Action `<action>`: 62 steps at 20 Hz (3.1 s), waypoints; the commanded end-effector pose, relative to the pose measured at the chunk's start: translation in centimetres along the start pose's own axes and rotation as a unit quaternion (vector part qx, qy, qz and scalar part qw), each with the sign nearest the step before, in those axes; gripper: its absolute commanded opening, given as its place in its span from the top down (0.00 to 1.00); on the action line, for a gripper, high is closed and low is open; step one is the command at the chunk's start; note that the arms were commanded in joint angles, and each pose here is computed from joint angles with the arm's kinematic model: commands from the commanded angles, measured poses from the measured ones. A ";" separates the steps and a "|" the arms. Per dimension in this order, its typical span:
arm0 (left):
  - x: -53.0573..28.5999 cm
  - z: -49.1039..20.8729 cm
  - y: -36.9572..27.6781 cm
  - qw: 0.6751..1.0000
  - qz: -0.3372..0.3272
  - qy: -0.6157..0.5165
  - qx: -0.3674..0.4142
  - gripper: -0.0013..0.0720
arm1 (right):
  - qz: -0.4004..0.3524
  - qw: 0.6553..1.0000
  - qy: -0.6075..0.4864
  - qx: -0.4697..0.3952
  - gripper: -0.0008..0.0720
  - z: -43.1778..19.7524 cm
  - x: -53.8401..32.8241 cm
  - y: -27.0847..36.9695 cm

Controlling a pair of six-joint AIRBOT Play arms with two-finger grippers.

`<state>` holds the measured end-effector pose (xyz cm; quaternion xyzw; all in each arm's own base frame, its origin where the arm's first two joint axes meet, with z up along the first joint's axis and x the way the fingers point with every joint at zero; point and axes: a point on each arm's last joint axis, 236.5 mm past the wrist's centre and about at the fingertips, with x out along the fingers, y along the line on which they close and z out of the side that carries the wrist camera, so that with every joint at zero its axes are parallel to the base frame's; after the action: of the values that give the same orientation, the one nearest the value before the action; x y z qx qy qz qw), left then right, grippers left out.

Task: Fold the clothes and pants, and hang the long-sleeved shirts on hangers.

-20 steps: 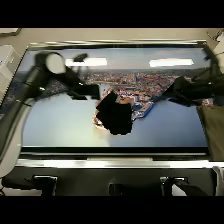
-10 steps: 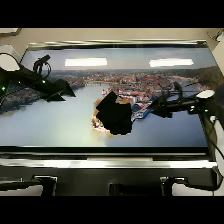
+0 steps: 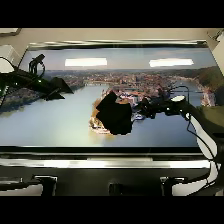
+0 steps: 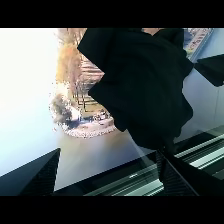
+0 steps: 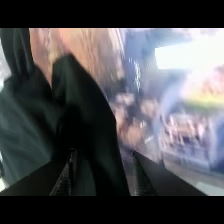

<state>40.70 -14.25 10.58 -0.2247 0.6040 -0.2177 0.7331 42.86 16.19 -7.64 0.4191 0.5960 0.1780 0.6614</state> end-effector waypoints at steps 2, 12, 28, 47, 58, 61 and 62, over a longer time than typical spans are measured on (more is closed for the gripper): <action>0.0 0.2 0.0 1.000 -0.002 -0.005 -0.001 0.03 | -0.021 0.999 -0.027 0.023 0.41 1.4 1.7 -0.4; 0.0 1.0 0.0 1.000 -0.002 -0.021 -0.001 0.02 | -0.037 0.998 0.012 0.048 0.49 -0.9 4.5 -1.4; 5.9 3.3 3.1 1.000 -0.022 -0.004 0.018 0.04 | -0.067 0.997 0.026 -0.009 0.94 -2.8 1.3 1.0; 19.3 3.3 5.6 0.997 -0.071 0.041 0.013 0.04 | -0.065 0.996 0.051 -0.026 0.94 -4.7 -0.4 2.6; 23.1 2.3 2.5 0.991 -0.120 0.056 0.019 0.04 | -0.064 0.996 0.062 -0.024 0.94 -5.2 -0.5 2.6; 24.4 1.4 1.5 0.990 -0.122 0.070 0.023 0.15 | -0.061 0.996 0.062 -0.023 0.94 -5.3 -0.5 2.9; 24.6 1.3 1.2 0.989 -0.123 0.073 0.020 0.20 | -0.060 0.996 0.061 -0.025 0.94 -5.2 -0.6 3.0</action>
<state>46.78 -26.37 -8.93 -0.2653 0.6133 -0.3301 0.6667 38.60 19.17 -4.91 0.3534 0.6561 0.1753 0.6433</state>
